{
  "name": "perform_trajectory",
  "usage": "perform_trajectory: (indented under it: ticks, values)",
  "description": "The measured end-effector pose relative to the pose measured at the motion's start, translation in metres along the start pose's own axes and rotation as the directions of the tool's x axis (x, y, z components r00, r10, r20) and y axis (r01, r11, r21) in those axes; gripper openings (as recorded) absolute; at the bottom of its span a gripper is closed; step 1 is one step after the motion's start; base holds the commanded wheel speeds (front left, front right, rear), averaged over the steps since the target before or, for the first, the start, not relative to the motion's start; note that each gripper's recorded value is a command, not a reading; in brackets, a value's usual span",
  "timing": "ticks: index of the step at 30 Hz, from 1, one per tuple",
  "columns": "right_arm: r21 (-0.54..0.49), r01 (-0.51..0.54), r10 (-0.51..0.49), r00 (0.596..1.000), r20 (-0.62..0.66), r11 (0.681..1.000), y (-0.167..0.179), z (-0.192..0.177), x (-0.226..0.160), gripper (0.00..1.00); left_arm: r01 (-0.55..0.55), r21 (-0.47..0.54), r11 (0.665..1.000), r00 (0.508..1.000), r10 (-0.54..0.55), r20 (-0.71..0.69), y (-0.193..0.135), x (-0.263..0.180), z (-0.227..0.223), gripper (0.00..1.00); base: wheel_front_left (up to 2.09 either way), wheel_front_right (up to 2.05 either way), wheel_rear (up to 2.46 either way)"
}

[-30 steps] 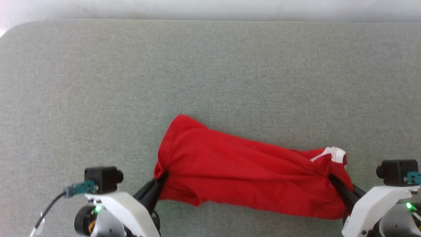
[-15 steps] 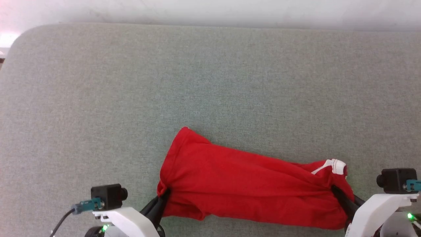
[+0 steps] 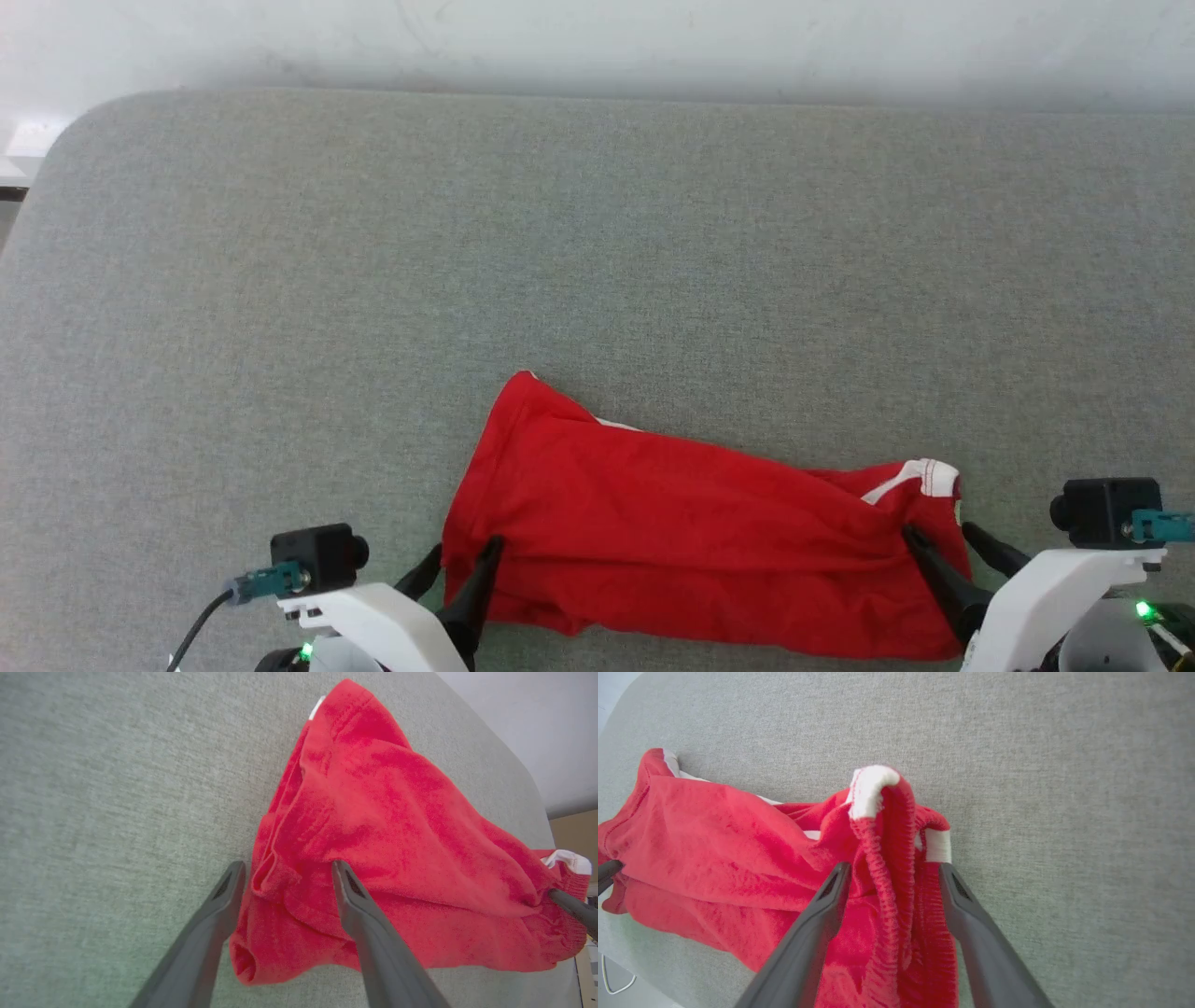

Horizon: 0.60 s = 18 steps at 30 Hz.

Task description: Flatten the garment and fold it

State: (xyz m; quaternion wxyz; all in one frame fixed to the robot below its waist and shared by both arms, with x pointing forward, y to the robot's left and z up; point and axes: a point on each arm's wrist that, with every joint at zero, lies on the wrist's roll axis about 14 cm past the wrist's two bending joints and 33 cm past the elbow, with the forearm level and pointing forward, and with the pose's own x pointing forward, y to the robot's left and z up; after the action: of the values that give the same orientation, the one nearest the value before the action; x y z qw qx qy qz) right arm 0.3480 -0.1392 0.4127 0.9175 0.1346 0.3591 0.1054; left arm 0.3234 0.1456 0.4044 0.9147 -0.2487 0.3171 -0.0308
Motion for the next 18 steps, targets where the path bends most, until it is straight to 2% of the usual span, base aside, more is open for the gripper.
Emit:
perform_trajectory:
  ticks: [4,9,14,18]
  values:
    - [-0.005,-0.005,0.005,0.999,0.041,1.0,0.002,0.01,-0.007,1.0,0.006,-0.005,1.0,0.997,-0.006,0.073,-0.001,-0.004,0.016,1.0,0.0,0.0,0.0]
    - [-0.008,0.032,-0.03,0.985,0.169,0.999,-0.008,0.037,-0.023,1.0,-0.009,0.02,1.0,0.957,0.002,0.291,0.001,-0.02,0.065,1.0,0.0,0.0,0.0]
    - [0.011,0.065,-0.066,0.969,0.238,0.998,-0.02,0.043,-0.036,1.0,-0.071,0.122,0.99,0.847,-0.005,0.531,0.004,-0.043,0.113,1.0,0.0,0.0,0.0]
    - [0.028,0.061,-0.066,0.978,0.2,0.998,-0.02,0.024,-0.037,1.0,-0.13,0.193,0.973,0.746,-0.033,0.666,-0.002,-0.059,0.136,1.0,0.0,0.0,0.0]
